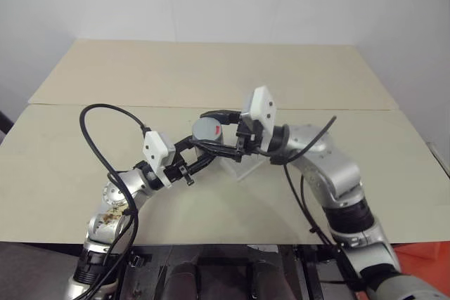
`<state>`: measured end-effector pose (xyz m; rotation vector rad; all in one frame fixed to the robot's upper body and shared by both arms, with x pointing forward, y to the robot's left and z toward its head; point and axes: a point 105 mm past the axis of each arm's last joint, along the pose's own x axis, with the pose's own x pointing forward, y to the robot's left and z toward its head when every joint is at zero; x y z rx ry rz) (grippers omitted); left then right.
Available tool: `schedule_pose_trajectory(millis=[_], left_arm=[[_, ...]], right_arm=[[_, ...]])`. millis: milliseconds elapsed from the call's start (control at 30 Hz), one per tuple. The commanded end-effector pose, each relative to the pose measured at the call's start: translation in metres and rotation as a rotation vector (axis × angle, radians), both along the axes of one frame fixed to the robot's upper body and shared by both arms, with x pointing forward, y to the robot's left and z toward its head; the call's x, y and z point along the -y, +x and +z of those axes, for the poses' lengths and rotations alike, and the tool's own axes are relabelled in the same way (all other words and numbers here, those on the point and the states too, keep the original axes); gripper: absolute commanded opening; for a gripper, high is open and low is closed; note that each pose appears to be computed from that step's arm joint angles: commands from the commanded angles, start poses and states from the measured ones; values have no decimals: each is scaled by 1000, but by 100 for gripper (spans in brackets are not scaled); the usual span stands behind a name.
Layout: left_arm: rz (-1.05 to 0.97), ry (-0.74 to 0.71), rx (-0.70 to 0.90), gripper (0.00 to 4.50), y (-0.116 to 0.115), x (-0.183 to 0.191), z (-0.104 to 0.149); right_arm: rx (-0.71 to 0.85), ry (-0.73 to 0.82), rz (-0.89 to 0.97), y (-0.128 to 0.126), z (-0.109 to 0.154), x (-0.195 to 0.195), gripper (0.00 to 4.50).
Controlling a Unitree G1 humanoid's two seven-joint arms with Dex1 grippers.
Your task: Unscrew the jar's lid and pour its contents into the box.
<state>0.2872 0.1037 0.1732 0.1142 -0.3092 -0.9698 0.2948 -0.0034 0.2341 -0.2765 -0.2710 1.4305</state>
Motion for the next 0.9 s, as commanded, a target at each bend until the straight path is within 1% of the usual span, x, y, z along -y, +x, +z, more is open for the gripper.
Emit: schedule_pose_trajectory(millis=[33, 133, 300, 433, 600, 667, 733, 767, 800, 900], left_arm=[[-89, -19, 79, 190, -16, 14, 20], [-91, -22, 81, 190, -18, 15, 20], [-92, -28, 84, 190, -19, 15, 21], [-102, -23, 83, 190, -19, 16, 20], [-112, -22, 74, 190, -19, 17, 17], [-113, -26, 71, 190, -18, 17, 17], [-113, -30, 69, 190, -17, 17, 17], [-114, -28, 68, 190, -17, 17, 16], [-114, -23, 68, 190, -16, 17, 16], [-119, -13, 65, 190, -14, 16, 14]], right_arm=[[2, -39, 199, -8, 3, -4, 281], [13, -96, 348, -6, 5, -3, 281], [44, -188, 469, 6, 0, 0, 281], [54, -206, 499, 15, 2, 1, 281], [71, -188, 493, 18, 5, 4, 281], [68, -180, 487, 18, 6, 8, 351], [67, -176, 482, 18, 6, 11, 394], [73, -172, 477, 18, 7, 14, 429], [78, -158, 472, 18, 8, 16, 445], [100, -109, 442, 18, 14, 28, 445]])
